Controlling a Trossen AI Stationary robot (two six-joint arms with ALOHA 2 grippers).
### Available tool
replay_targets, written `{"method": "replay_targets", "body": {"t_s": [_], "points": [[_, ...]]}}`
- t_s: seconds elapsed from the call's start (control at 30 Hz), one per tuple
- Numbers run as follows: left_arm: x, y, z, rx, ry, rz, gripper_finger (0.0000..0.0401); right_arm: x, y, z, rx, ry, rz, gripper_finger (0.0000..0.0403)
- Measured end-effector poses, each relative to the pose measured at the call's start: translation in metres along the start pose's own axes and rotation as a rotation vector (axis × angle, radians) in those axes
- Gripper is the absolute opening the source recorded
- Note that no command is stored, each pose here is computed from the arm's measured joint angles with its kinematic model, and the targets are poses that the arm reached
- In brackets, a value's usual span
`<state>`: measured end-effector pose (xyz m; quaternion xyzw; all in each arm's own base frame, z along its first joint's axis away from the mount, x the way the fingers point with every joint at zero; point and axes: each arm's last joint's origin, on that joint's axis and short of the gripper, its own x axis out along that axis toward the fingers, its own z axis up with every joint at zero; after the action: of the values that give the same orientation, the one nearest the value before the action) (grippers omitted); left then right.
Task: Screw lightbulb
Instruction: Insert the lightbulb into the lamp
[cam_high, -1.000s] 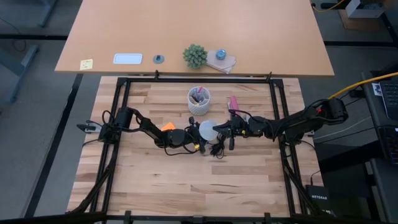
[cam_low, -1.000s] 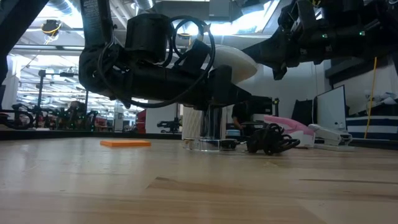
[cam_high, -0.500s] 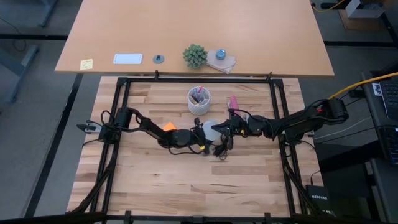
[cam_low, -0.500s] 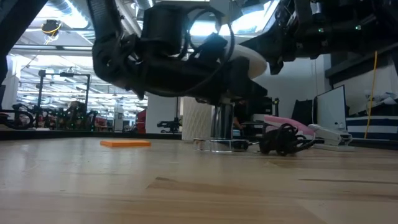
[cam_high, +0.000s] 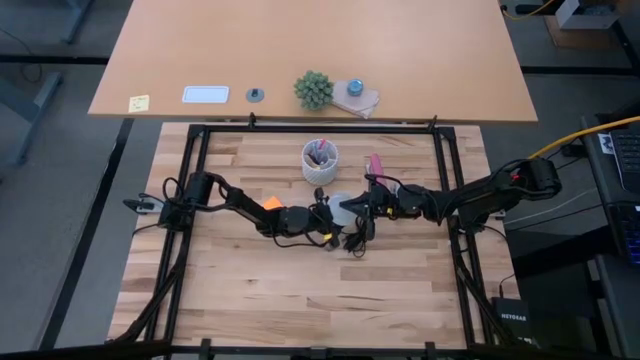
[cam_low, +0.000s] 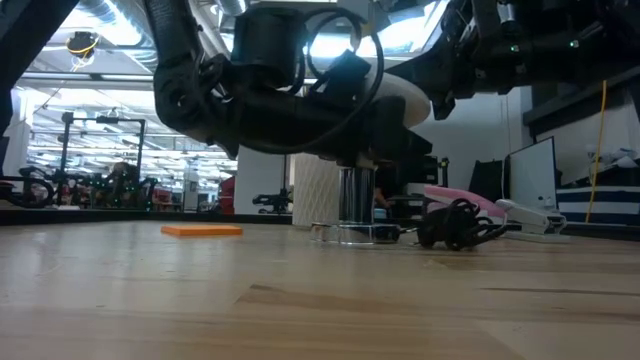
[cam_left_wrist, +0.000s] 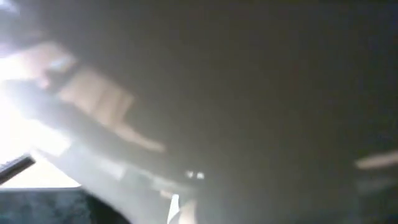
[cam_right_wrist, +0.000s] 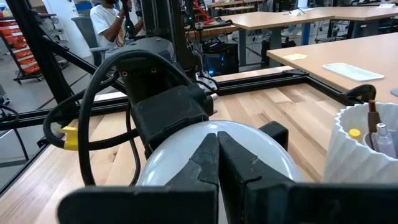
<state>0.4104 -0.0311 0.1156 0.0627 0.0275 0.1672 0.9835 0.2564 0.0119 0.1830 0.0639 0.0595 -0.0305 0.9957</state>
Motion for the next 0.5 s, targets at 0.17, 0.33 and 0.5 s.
{"method": "replay_targets", "body": {"t_s": [0.17, 0.33, 0.5], "points": [[-0.0018, -0.0028, 0.0011, 0.049, -0.008, 0.023, 0.0225, 0.0, 0.0003, -0.0001, 0.002, 0.001, 0.003, 0.0001], [-0.0038, -0.0066, 0.0018, 0.066, -0.012, 0.024, 0.0225, 0.0001, 0.0005, -0.0002, 0.002, 0.002, 0.009, 0.0001], [-0.0052, -0.0093, 0.0026, 0.064, -0.017, 0.02, 0.0225, 0.0001, 0.0006, -0.0003, 0.002, 0.002, 0.011, 0.0001]]}}
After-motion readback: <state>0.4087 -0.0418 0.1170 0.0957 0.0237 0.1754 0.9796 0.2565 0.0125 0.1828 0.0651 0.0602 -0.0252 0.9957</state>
